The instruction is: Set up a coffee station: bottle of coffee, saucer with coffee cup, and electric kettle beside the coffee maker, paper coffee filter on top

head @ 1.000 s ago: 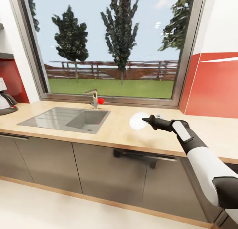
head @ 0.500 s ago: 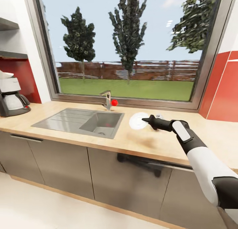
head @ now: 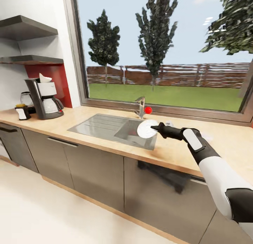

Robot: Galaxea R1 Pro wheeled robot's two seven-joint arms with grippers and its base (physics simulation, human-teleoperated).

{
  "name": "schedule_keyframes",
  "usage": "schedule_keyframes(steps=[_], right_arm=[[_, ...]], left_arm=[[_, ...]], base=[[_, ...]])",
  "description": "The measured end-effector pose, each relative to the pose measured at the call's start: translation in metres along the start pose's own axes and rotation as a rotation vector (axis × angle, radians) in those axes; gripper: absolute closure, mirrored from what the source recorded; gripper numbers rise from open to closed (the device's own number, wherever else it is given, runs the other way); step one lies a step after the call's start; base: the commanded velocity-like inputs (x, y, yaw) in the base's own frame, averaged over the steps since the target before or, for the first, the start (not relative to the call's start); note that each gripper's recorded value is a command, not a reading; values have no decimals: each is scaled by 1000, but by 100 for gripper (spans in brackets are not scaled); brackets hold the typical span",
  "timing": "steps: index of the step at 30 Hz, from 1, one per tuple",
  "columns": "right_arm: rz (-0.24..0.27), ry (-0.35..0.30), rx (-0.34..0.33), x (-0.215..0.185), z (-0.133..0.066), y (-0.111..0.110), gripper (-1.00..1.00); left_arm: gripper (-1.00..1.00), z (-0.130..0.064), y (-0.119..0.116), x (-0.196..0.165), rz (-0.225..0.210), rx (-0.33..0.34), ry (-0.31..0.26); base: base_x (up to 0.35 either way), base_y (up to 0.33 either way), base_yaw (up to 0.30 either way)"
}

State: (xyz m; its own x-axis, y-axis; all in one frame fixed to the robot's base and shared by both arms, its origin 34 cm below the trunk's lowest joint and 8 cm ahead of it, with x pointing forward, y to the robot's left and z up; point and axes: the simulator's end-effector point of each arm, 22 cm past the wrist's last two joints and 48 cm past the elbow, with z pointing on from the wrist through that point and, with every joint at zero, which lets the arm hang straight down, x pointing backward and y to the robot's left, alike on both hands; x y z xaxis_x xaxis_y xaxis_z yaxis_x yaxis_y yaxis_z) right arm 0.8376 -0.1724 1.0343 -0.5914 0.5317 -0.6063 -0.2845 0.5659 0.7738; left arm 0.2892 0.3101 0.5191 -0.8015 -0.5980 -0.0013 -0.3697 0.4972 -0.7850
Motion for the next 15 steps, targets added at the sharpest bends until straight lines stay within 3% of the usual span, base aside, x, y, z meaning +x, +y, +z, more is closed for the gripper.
schedule_keyframes(steps=[15], right_arm=[[-2, 2, -1, 1, 1, 1, 100]], left_arm=[[-100, 0, 0, -1, 1, 1, -1]], base=[[231, 276, 269]])
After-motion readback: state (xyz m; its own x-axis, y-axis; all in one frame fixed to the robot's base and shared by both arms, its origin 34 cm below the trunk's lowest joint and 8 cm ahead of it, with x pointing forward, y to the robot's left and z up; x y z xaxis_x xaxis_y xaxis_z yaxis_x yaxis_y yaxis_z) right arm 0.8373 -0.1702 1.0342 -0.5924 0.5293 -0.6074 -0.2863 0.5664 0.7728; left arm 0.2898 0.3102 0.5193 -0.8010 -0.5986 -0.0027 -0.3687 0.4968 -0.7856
